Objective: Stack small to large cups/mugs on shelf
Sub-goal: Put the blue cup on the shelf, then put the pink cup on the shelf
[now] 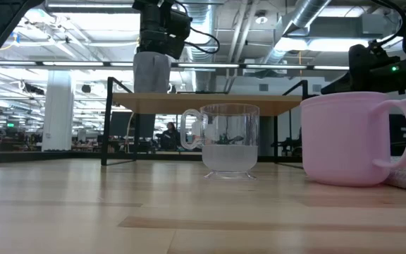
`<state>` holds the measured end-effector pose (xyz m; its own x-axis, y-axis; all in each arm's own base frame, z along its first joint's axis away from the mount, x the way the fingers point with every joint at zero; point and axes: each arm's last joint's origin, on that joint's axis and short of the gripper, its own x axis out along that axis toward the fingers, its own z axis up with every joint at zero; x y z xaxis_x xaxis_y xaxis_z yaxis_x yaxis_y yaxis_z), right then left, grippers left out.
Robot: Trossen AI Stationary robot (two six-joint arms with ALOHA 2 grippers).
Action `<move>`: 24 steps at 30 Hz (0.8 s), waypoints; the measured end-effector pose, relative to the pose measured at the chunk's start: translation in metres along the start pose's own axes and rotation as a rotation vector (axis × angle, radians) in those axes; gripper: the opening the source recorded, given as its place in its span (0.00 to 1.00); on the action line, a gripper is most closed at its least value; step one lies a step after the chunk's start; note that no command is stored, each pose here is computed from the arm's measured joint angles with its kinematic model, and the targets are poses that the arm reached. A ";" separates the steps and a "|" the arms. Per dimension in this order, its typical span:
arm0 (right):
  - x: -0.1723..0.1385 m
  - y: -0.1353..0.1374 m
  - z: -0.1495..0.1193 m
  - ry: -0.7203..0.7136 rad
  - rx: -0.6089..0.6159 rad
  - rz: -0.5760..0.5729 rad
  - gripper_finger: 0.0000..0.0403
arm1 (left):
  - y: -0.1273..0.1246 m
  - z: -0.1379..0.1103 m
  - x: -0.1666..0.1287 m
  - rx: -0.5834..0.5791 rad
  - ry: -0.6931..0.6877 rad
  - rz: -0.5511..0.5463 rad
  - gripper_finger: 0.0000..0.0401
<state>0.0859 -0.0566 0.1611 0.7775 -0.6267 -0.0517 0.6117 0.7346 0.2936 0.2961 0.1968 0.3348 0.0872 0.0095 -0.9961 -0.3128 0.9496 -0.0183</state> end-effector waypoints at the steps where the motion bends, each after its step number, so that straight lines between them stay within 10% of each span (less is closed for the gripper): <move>1: 0.000 0.000 0.000 0.000 0.000 0.000 0.08 | 0.000 0.000 0.000 -0.001 0.000 0.000 0.60; 24: 0.000 0.000 0.000 0.000 0.000 0.000 0.08 | -0.002 0.001 -0.034 -0.035 -0.140 0.000 0.67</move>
<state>0.0859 -0.0566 0.1611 0.7775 -0.6267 -0.0518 0.6117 0.7346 0.2937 0.2945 0.1948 0.3692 0.2171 0.0553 -0.9746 -0.3453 0.9382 -0.0237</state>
